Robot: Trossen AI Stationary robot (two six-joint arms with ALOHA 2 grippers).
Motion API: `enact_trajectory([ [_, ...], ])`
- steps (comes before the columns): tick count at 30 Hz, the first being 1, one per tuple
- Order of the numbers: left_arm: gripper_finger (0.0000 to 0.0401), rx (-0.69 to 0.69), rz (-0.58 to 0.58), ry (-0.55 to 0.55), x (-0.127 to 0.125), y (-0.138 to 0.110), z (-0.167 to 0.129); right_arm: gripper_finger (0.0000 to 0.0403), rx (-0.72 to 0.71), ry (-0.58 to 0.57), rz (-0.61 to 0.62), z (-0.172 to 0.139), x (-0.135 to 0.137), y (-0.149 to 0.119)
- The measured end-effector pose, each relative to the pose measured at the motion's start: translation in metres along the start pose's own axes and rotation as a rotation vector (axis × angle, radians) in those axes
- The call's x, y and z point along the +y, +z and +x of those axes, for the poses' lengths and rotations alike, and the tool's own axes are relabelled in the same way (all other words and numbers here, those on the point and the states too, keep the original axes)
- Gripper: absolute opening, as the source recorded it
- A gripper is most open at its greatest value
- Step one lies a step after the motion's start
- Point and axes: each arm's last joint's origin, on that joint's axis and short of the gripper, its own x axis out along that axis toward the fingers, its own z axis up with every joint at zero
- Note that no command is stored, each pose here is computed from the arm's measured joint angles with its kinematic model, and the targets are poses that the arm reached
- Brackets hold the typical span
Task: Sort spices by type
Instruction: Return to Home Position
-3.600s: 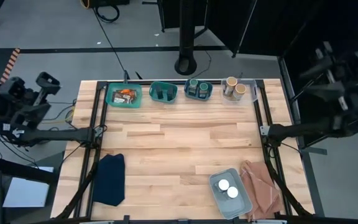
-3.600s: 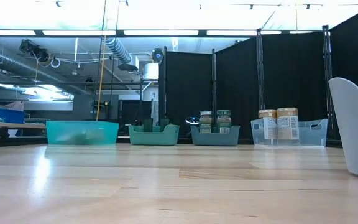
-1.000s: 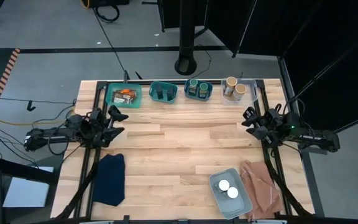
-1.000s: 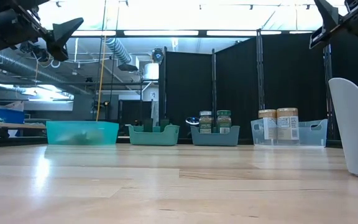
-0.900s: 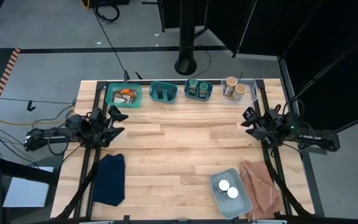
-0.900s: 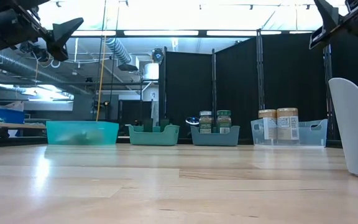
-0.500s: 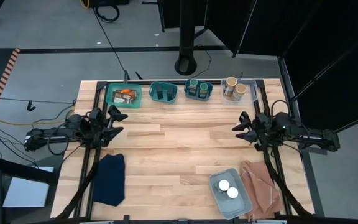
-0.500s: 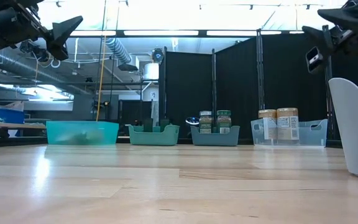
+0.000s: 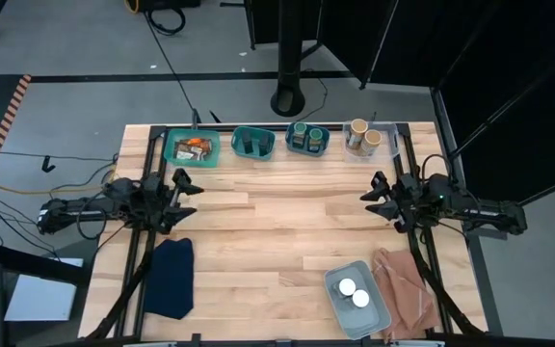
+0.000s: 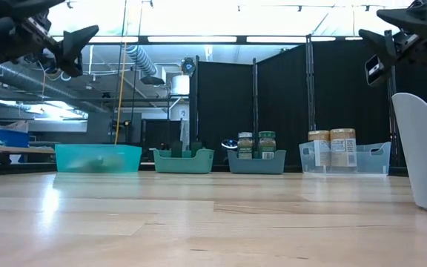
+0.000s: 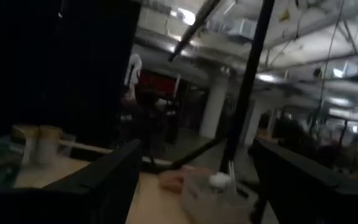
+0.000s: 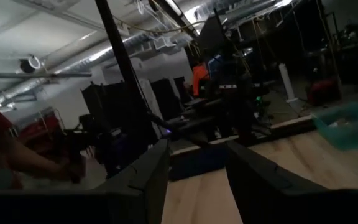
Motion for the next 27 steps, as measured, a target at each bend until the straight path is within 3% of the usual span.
enact_trajectory([
  [3, 0.0310, 0.031, 0.070, 0.016, 0.001, -0.003, 0.000, 0.0163, -0.002, 0.002, -0.093, 0.000, 0.000, 0.000],
  [8, 0.0310, 0.010, 0.246, 0.149, 0.005, -0.002, 0.000, 0.0163, 0.034, 0.000, -0.252, 0.000, -0.001, -0.003],
  [11, 0.0310, 0.050, 0.282, 0.167, 0.007, -0.006, -0.001, 0.0163, 0.042, 0.015, -0.327, 0.000, -0.001, -0.004],
  [17, 0.0310, 0.061, 0.238, 0.104, 0.005, -0.007, 0.000, 0.0163, 0.062, 0.016, -0.386, 0.000, -0.002, -0.006],
  [21, 0.0310, 0.068, 0.197, 0.034, 0.003, -0.007, 0.000, 0.0163, 0.111, 0.004, -0.362, -0.001, -0.004, -0.010],
  [27, 0.0310, 0.046, 0.099, 0.027, 0.002, -0.005, 0.000, 0.0163, 0.126, -0.001, -0.344, -0.001, -0.004, -0.012],
])
